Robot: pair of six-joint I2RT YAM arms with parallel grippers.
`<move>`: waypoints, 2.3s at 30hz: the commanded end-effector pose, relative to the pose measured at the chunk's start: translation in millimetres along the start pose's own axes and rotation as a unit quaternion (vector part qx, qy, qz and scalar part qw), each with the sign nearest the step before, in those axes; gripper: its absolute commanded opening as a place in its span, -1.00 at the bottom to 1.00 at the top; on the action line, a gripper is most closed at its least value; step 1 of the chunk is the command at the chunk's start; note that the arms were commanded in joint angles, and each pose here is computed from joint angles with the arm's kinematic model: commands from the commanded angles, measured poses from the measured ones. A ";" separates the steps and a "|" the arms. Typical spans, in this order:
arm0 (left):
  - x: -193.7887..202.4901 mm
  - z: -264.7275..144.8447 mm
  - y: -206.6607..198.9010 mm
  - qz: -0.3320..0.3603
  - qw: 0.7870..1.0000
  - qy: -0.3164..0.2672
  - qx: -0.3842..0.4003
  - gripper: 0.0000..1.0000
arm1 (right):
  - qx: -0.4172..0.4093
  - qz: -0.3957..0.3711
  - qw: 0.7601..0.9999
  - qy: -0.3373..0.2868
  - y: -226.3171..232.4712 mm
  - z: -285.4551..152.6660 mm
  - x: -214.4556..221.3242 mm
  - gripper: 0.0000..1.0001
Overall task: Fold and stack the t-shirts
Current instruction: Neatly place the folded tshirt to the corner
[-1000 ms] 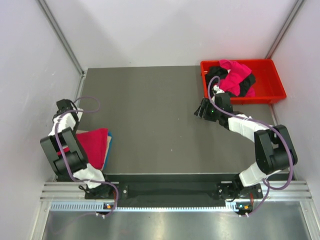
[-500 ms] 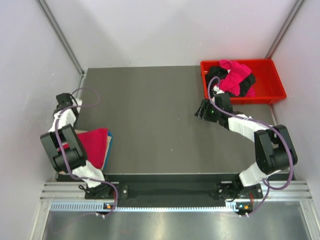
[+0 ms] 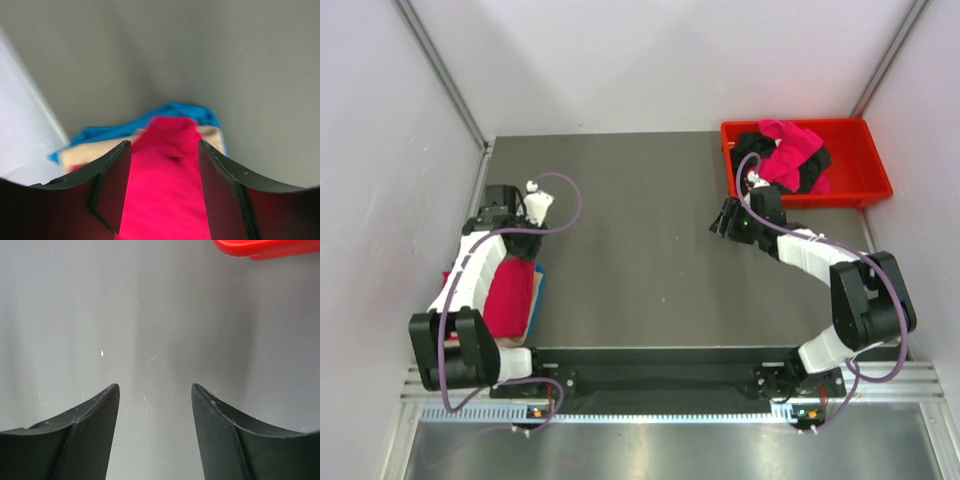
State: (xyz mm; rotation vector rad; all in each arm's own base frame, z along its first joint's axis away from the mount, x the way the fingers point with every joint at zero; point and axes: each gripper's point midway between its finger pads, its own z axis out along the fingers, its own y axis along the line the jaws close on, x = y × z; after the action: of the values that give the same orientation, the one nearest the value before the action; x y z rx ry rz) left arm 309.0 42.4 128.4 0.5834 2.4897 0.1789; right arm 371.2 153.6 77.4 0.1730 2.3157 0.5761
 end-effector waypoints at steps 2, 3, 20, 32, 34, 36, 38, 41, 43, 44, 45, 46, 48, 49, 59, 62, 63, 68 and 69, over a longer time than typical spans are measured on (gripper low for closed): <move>23.7 11.1 3.8 -0.009 0.998 0.061 -0.033 0.20 | -0.015 -0.004 0.999 -0.029 4.5 -6.8 -13.9 0.20; 24.2 12.2 6.9 -0.009 0.997 0.067 -0.039 0.18 | -0.014 -0.005 0.999 -0.030 3.8 -7.5 -14.4 0.20; 26.6 -0.9 -23.2 -0.021 0.997 0.076 0.021 -1.00 | -0.012 -0.010 0.999 -0.030 2.7 -5.2 -16.1 0.20; 26.2 17.0 -36.9 -0.011 0.997 0.071 0.036 -1.00 | -0.007 -0.010 0.999 -0.031 0.9 -10.4 -15.7 0.21; 30.7 22.3 -33.7 -0.010 0.996 0.083 0.026 -0.87 | -0.008 -0.010 0.999 -0.030 1.8 -10.6 -16.1 0.21; 28.0 20.5 -34.7 -0.014 0.996 0.083 0.032 -0.20 | -0.009 -0.010 0.999 -0.032 2.8 -11.1 -17.8 0.21; 12.4 13.2 -36.1 -0.023 0.997 0.061 0.045 0.22 | -0.009 -0.010 0.999 -0.031 3.1 -11.1 -17.1 0.21; -20.4 -16.6 -33.9 -0.038 0.998 0.002 0.057 0.77 | -0.009 -0.010 1.000 -0.028 2.3 -10.4 -15.2 0.21; -38.1 -42.3 -17.4 -0.052 0.997 -0.052 0.029 0.97 | -0.008 -0.009 1.000 -0.027 1.4 -10.0 -14.4 0.21; -42.4 -49.5 -8.8 -0.055 0.996 -0.067 0.011 0.97 | -0.008 -0.010 1.000 -0.027 1.4 -9.7 -14.6 0.20; -43.8 -61.4 1.1 -0.058 0.994 -0.086 -0.014 0.98 | -0.009 -0.010 1.000 -0.026 1.4 -9.4 -14.1 0.21; -34.7 -65.1 18.6 -0.074 0.993 -0.080 -0.048 0.97 | -0.009 -0.011 1.000 -0.026 1.3 -9.3 -14.1 0.20; -9.8 -63.7 28.7 -0.092 0.992 -0.049 -0.070 0.91 | -0.012 -0.011 0.999 -0.028 2.3 -9.0 -14.4 0.20; 13.7 -60.7 35.8 -0.107 0.991 -0.019 -0.079 0.62 | -0.013 -0.013 0.999 -0.028 2.5 -8.9 -13.8 0.21; 103.4 -23.6 64.4 -0.192 0.976 0.073 -0.078 -1.00 | -0.023 -0.023 0.999 -0.012 5.6 -0.5 -12.5 0.21; 117.2 -15.1 74.4 -0.202 0.970 0.095 -0.100 -1.00 | -0.021 -0.024 0.999 -0.015 5.5 -2.2 -15.9 0.21; 120.3 -13.5 80.3 -0.210 0.967 0.093 -0.108 -1.00 | -0.019 -0.025 0.999 -0.016 5.7 -2.8 -16.4 0.21; 136.9 -19.1 98.1 -0.226 0.957 0.112 -0.143 -1.00 | -0.012 -0.024 0.999 -0.022 0.8 -5.1 -19.2 0.21; 138.8 -20.2 100.2 -0.226 0.956 0.113 -0.147 -1.00 | -0.011 -0.023 0.999 -0.022 0.4 -4.7 -19.0 0.21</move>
State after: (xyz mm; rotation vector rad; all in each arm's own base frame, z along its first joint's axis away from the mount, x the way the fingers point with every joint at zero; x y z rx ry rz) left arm 225.2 174.8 89.5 -0.1237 2.7312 0.3527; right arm 364.1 152.9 70.4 0.1279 2.3383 0.5815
